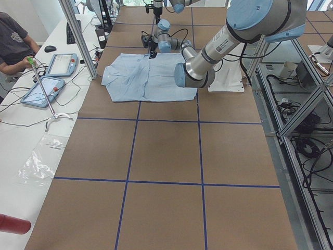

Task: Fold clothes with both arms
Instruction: 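Release the sleeve with the left gripper while the right gripper moves to the shirt edge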

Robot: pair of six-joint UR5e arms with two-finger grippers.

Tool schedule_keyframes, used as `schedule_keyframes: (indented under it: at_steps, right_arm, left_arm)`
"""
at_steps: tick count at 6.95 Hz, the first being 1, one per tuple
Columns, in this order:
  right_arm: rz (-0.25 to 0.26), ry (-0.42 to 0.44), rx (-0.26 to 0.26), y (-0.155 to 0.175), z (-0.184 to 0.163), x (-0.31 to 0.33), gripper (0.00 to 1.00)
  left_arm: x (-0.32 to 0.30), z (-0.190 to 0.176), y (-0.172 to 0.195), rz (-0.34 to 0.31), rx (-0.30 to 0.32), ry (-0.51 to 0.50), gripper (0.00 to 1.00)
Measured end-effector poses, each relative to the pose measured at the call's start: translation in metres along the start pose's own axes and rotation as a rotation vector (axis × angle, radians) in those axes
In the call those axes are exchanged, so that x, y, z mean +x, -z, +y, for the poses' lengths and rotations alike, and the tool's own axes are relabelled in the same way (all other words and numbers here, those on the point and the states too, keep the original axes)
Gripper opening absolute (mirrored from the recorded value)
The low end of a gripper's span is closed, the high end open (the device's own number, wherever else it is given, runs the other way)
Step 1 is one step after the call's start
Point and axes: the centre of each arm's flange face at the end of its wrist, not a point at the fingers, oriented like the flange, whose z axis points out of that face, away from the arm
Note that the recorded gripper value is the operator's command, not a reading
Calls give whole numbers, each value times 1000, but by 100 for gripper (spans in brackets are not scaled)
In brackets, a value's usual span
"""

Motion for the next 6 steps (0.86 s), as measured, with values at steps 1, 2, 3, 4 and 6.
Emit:
schedule_keyframes:
  at_steps: [1,2,3,4,6]
  right_arm:
    - [-33,-28,15,-6,5,-17,100]
    - [-65,-58,18,-12,14,-37,100]
    - [-86,-76,15,-19,26,-55,100]
    - [-96,-81,19,-27,46,-67,100]
    - [-103,-124,46,-44,83,-88,100]
  left_arm:
    - [-25,-7,15,-20,-36,-39,100]
    - [-60,-13,35,-47,-63,-82,100]
    - [-102,-18,53,-60,-77,-120,100]
    - [-141,-22,69,-72,-105,-149,100]
    - [-178,-19,87,-101,-172,-167,100]
